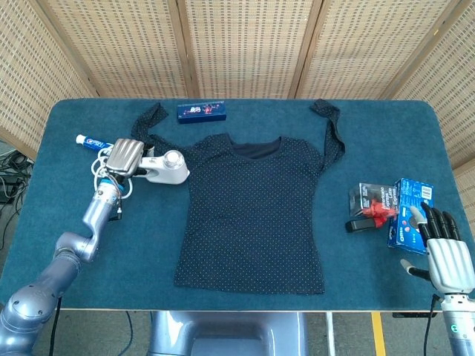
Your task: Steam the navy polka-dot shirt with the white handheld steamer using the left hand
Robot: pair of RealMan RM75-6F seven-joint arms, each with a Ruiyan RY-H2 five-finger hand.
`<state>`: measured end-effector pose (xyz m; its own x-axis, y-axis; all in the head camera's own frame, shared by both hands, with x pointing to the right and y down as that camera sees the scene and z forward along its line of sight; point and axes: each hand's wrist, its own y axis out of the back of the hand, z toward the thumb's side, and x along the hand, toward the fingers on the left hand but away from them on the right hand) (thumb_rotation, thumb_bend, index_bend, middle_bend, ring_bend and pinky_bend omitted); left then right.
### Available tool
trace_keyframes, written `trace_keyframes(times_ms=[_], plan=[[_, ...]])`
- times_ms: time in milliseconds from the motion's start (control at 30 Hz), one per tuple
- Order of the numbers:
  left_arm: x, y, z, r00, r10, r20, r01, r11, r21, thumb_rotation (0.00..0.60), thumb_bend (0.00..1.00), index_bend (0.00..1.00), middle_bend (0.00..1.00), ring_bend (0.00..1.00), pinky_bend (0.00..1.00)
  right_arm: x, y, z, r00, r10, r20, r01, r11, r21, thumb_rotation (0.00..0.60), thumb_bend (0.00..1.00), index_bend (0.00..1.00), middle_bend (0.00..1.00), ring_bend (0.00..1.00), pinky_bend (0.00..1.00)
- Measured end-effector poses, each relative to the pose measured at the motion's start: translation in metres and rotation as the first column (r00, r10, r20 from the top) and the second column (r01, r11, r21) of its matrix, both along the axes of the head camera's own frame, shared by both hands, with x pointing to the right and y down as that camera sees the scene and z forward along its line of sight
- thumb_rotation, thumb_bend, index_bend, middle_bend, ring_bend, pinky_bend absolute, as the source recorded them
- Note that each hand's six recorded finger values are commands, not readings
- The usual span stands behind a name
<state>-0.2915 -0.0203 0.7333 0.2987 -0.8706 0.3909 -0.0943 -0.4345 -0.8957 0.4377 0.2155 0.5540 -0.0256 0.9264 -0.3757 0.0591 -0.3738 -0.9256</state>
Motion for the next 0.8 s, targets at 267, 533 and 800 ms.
trace_keyframes(times_ms=[267, 533, 800], plan=[[0.046, -0.011, 0.000, 0.998, 0.031, -0.046, -0.032, 0.999, -0.019, 0.600, 0.62, 1.00, 0.91, 0.85, 1.00, 0.001, -0.001, -0.001, 1.000, 0.006, 0.004, -0.006, 1.000, 0.002, 0.600, 0.00, 0.01, 0.00, 0.00, 0.00], [0.110, -0.009, 0.011, 0.995, 0.082, -0.059, -0.085, 0.994, -0.068, 0.600, 0.62, 1.00, 0.91, 0.85, 1.00, 0.005, -0.002, 0.001, 1.000, 0.019, 0.005, -0.019, 1.000, -0.008, 0.600, 0.00, 0.01, 0.00, 0.00, 0.00], [0.146, 0.000, 0.020, 0.993, 0.098, -0.069, -0.104, 0.991, -0.088, 0.600, 0.62, 1.00, 0.91, 0.85, 1.00, 0.010, -0.004, 0.005, 0.999, 0.036, 0.002, -0.036, 0.999, -0.019, 0.600, 0.00, 0.01, 0.00, 0.00, 0.00]])
